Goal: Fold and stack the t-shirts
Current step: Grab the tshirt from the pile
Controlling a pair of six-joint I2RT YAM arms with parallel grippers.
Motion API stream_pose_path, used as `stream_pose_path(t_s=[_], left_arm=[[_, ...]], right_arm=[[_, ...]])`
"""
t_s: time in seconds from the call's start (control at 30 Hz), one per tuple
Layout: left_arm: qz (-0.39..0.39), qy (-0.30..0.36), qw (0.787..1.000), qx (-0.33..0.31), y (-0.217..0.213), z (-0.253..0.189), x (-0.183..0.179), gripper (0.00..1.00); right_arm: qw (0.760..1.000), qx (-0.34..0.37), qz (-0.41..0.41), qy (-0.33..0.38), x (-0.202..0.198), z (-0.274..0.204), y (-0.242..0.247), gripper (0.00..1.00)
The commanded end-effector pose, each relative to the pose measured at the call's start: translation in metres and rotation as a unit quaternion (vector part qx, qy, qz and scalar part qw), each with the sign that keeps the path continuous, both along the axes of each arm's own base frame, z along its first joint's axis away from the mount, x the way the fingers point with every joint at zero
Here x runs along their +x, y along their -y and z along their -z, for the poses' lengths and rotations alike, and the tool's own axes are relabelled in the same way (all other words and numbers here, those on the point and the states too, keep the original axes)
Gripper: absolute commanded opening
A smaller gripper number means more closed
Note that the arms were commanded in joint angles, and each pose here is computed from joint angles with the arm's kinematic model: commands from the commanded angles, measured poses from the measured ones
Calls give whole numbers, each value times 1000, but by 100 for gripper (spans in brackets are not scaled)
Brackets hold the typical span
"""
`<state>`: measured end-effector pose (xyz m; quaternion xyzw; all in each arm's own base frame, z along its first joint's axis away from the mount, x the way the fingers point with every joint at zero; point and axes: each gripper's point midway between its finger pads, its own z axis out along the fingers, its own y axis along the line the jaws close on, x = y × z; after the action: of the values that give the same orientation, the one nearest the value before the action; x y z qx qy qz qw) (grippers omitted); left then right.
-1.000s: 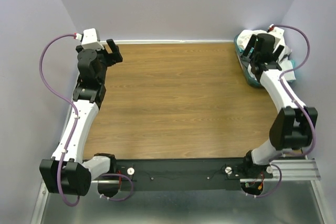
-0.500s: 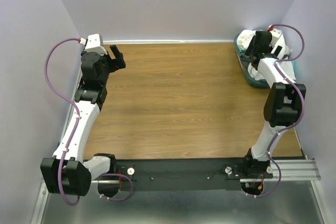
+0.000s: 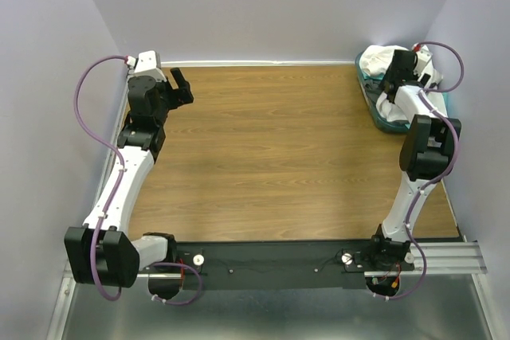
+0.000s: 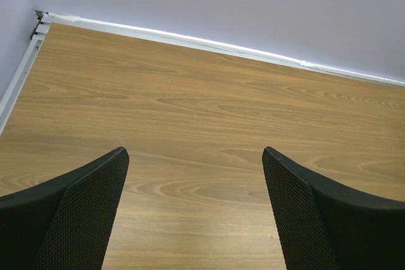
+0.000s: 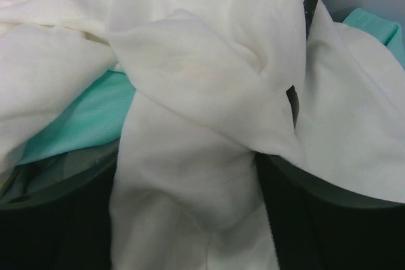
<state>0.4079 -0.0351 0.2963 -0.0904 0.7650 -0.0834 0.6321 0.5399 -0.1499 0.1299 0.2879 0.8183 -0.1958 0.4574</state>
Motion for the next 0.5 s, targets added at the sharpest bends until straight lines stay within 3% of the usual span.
stream_pose_path(t_s=[0.0, 0.07, 0.17, 0.2, 0.23, 0.27, 0.47], left_arm=[[14, 24, 1000, -8, 5, -22, 7, 93], [15, 26, 1000, -8, 6, -23, 9, 93], [14, 26, 999, -11, 6, -23, 10, 93], [17, 28, 999, -12, 7, -23, 10, 93], [17, 26, 999, -12, 7, -21, 10, 93], [16, 26, 999, -13, 7, -21, 10, 93], [18, 27, 999, -20, 8, -21, 9, 93]], right_arm=[[1000, 11, -10, -3, 5, 3, 0, 78], [1000, 12, -18, -1, 2, -2, -2, 69], [1000, 7, -29, -3, 0, -8, -4, 36], [1000, 4, -29, 2, -3, -15, -4, 13], [1000, 1, -29, 5, -5, -21, -3, 5], [1000, -1, -30, 9, -7, -28, -4, 1], [997, -20, -28, 75, -35, -107, -6, 0]])
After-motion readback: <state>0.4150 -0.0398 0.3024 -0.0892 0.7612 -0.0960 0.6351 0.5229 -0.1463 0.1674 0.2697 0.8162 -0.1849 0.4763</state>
